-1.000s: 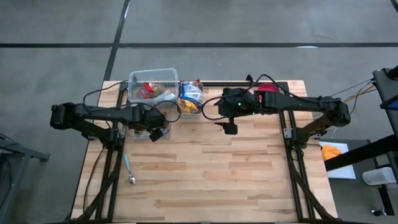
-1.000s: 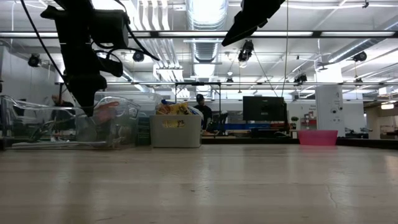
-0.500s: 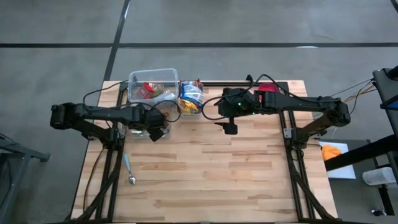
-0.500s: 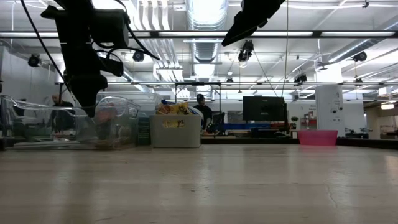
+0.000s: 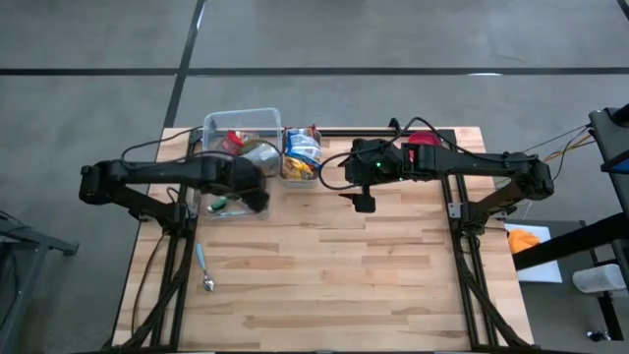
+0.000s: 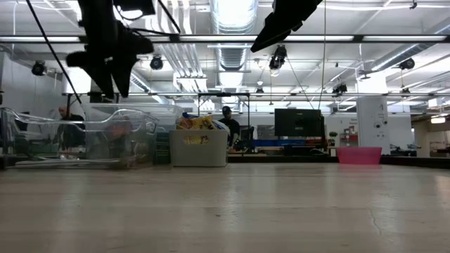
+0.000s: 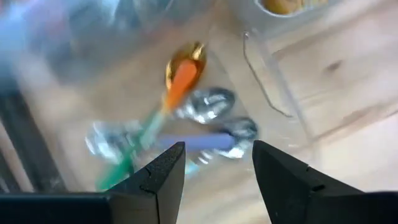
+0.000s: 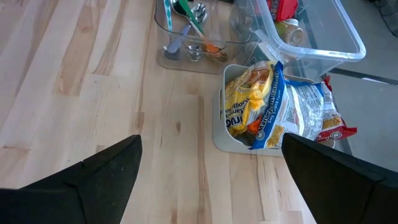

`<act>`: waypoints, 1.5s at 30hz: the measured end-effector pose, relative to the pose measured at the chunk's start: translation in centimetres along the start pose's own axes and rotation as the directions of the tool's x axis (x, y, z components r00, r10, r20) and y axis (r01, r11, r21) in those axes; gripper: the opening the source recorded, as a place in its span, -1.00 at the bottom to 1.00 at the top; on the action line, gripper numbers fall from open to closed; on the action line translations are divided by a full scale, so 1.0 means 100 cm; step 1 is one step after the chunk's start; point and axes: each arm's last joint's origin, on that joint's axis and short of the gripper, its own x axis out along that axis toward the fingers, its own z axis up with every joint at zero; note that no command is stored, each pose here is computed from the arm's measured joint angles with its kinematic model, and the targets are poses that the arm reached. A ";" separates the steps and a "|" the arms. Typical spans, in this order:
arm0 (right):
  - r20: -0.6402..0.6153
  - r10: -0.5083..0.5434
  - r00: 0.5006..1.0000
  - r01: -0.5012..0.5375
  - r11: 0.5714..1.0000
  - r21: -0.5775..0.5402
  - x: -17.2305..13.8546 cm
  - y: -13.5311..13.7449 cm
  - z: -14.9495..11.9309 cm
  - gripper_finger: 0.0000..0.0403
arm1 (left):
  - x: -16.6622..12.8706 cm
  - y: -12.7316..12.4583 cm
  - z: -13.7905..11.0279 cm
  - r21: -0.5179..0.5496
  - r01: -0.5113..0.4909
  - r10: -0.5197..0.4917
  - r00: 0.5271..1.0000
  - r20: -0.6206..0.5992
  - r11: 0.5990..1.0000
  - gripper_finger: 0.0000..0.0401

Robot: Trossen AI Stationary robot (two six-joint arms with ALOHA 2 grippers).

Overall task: Pick & Place Food Item
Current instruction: Put the blue spoon into the transparent bin

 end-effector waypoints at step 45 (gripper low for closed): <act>0.000 0.000 1.000 0.000 1.000 0.000 0.000 0.000 0.000 0.91 | 0.038 -0.008 -0.197 -0.575 -0.456 -0.013 0.777 -0.630 0.679 -0.06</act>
